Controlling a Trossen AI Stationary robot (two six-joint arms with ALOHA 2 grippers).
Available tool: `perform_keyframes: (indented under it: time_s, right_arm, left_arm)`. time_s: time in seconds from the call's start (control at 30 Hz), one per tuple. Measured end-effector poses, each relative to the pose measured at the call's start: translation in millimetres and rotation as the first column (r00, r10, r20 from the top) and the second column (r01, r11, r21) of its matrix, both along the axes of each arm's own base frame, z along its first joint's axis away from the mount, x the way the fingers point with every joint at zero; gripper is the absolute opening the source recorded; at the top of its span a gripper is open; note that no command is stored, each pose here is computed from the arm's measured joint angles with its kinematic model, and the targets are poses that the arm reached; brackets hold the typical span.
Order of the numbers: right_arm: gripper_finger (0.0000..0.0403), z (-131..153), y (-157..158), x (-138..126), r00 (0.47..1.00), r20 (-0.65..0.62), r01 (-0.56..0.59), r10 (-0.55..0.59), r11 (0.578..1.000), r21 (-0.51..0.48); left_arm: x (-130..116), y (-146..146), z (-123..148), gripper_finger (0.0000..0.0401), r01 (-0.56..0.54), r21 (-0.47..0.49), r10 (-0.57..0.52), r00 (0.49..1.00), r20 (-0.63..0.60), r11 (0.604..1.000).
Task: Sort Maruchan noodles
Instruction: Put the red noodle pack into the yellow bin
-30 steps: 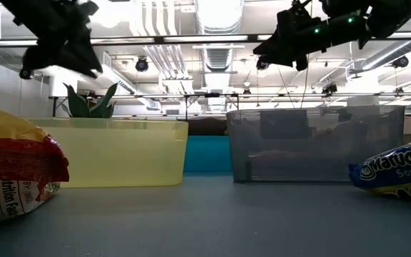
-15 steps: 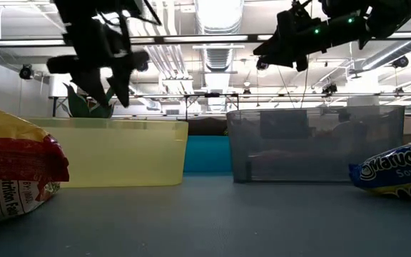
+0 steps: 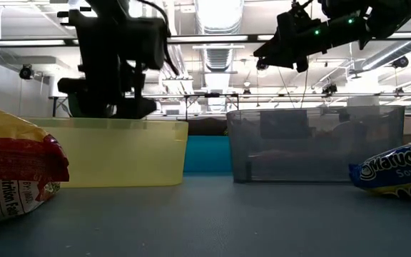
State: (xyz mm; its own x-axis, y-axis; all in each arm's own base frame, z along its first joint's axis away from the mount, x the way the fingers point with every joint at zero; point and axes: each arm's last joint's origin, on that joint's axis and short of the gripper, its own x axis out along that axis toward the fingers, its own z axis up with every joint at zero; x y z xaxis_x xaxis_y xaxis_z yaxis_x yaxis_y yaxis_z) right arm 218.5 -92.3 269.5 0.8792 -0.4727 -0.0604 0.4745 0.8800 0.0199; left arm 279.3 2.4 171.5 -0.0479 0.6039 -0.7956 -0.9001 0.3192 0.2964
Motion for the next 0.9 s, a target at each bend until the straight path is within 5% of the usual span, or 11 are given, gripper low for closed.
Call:
perform_keyframes:
  time_s: [0.67,0.9]
  right_arm:
    - [0.0226,-0.2,0.0,0.0,1.0,-0.003,0.0,0.0,1.0,-0.004]
    - [0.0226,-0.2,0.0,0.0,1.0,-0.003,0.0,0.0,1.0,-0.004]
  left_arm:
    - [9.6,4.9,-37.7,0.0208,0.004,-0.025,-0.008,0.992,-0.128,1.0]
    - [10.1,6.1,-44.3,0.0162,0.014,-0.021,-0.017,0.986,-0.163,1.0]
